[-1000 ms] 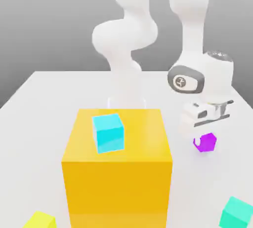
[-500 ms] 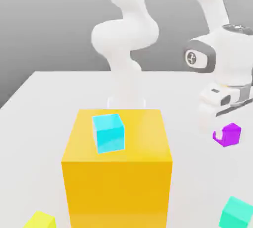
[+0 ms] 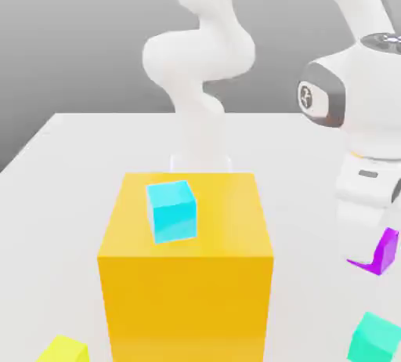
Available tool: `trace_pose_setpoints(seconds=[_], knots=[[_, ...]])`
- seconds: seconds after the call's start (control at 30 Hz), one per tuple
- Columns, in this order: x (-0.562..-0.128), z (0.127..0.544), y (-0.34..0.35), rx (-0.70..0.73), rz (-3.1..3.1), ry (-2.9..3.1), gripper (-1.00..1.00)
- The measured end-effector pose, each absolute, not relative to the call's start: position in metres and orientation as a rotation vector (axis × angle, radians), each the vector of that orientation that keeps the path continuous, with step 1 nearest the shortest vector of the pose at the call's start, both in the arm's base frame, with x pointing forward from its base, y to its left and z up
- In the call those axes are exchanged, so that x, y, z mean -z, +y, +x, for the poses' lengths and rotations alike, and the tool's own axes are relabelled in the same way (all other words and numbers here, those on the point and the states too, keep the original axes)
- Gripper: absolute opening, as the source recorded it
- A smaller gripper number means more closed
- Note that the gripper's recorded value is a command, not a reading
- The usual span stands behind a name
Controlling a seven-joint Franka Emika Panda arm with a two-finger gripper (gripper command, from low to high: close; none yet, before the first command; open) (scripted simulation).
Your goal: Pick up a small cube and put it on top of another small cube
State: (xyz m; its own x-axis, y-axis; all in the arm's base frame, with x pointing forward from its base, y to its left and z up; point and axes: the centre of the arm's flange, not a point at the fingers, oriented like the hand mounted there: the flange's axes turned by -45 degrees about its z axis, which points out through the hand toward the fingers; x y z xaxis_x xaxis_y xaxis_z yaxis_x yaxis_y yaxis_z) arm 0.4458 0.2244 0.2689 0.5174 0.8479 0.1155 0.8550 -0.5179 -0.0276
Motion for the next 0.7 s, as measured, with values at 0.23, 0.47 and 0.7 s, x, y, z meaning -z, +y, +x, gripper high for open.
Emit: trace_pose_setpoints(seconds=[0.23,0.47,0.7], knots=[[-0.288,0.503,0.185,0.183,-2.494,-1.74,-1.0],[-0.312,0.555,0.128,0.261,-2.313,-1.956,-1.0],[-0.339,0.597,0.056,0.359,-2.127,-2.161,-1.0]])
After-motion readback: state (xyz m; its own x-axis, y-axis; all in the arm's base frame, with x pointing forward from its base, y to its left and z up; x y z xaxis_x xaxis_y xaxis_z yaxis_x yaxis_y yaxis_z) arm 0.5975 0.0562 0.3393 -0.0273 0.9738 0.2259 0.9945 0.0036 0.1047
